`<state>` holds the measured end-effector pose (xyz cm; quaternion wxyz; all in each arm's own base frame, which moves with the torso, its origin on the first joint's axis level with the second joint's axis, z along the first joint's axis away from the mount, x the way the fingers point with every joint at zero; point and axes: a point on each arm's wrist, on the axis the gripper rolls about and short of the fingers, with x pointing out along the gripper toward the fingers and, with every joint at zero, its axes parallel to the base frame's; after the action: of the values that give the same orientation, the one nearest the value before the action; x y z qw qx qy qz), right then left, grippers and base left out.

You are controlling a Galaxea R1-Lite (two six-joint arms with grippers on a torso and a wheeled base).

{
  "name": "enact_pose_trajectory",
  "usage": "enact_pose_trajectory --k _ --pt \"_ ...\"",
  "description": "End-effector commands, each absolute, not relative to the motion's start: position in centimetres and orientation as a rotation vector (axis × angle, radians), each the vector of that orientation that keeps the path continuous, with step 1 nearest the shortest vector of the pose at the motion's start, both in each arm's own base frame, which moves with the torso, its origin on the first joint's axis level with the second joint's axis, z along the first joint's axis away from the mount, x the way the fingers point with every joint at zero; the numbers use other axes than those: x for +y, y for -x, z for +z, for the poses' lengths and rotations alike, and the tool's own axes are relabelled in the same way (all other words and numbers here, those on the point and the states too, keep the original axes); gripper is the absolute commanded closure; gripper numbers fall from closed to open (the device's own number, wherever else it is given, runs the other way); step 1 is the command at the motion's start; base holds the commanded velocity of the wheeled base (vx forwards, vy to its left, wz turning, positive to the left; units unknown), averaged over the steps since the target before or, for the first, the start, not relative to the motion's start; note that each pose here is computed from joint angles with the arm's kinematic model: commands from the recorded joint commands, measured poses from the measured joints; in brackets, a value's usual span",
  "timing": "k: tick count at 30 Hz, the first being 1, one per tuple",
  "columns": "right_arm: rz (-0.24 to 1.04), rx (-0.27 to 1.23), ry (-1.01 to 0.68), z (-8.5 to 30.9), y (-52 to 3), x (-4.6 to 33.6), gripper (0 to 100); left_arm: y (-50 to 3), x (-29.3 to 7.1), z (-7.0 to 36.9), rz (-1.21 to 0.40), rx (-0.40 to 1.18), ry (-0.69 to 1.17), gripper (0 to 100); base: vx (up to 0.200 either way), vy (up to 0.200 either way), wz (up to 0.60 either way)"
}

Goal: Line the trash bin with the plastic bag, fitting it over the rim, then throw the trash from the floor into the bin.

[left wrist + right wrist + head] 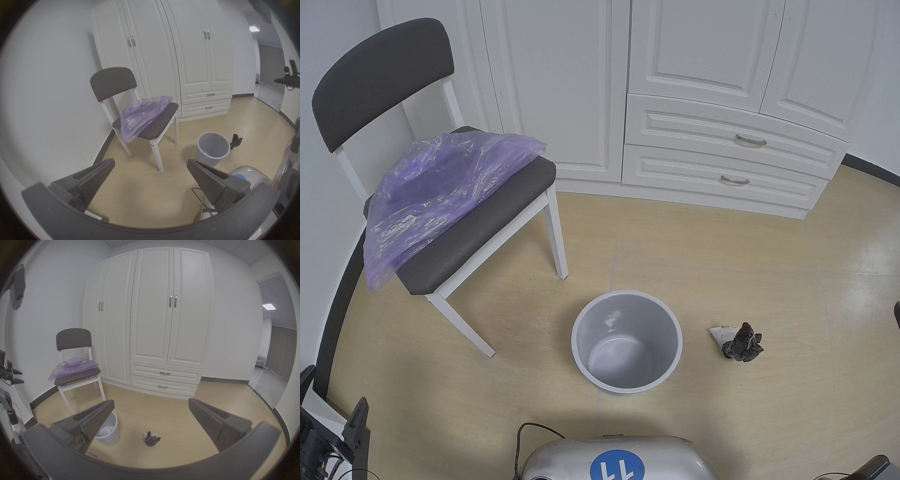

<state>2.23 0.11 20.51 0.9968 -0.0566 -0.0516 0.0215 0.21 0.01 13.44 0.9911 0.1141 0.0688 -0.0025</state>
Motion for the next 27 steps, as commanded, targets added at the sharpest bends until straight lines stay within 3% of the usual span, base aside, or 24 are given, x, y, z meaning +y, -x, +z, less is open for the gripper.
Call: enact_pose_trajectory --k 1,12,17,27 --pt "0.052 -0.04 0.108 21.3 -5.5 0.1 0 -2.3 0.1 14.7 -0.003 0.246 -0.251 0 0.0 0.0 0.0" --pt "0.022 -0.126 0.025 24.1 -8.2 1.1 0 -4.3 0.1 17.4 -0.012 0.264 -0.347 0 0.0 0.0 0.0" --pt "0.022 -0.176 -0.057 26.0 -10.2 3.3 0 -5.6 0.1 19.7 -0.001 0.246 -0.36 0 0.0 0.0 0.0" --pt "0.032 -0.181 -0.04 25.6 -10.7 3.9 0 -7.1 0.3 21.0 0.052 0.273 -0.429 0 0.0 0.0 0.0"
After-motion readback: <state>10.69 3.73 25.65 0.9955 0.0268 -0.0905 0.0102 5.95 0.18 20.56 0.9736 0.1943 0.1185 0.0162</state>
